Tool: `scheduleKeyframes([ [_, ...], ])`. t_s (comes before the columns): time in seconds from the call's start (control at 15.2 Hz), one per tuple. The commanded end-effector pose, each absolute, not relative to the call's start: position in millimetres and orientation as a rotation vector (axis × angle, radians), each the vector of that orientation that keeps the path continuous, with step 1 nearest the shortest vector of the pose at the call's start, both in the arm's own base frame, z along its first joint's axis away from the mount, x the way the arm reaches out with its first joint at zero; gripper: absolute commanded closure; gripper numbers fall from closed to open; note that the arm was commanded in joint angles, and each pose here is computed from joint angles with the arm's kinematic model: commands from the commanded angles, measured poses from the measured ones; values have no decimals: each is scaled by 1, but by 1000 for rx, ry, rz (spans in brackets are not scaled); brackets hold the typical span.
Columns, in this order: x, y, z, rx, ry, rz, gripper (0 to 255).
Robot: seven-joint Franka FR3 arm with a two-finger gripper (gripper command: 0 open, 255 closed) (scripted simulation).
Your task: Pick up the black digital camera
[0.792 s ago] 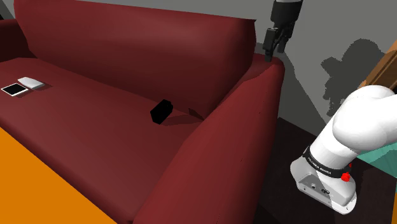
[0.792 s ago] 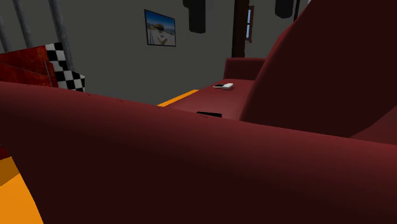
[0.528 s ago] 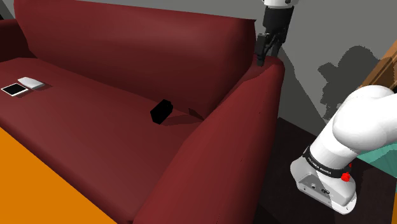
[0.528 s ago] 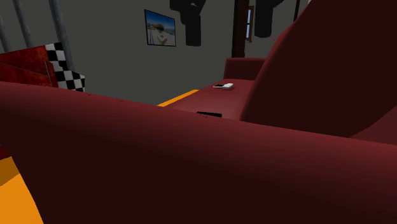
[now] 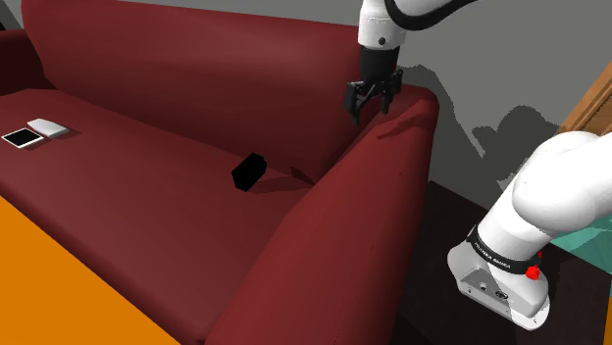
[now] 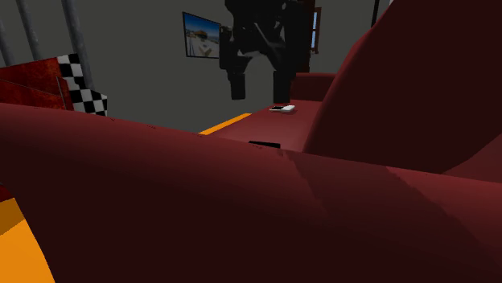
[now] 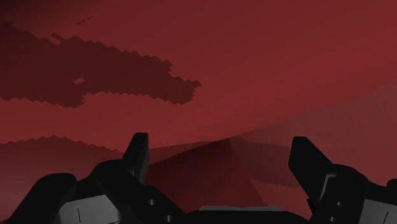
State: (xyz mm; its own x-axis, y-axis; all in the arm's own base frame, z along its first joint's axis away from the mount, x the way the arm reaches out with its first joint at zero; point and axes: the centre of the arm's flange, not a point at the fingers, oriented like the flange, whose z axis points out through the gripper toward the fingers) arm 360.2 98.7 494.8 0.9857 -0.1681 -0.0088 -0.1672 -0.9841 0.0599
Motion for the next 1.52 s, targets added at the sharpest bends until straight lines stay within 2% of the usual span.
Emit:
scheduleKeyframes([
  [0.0, 374, 116, 485, 3068, -329, -8, 0],
  [1.45, 577, 257, 350, 2924, -1028, 105, 0],
])
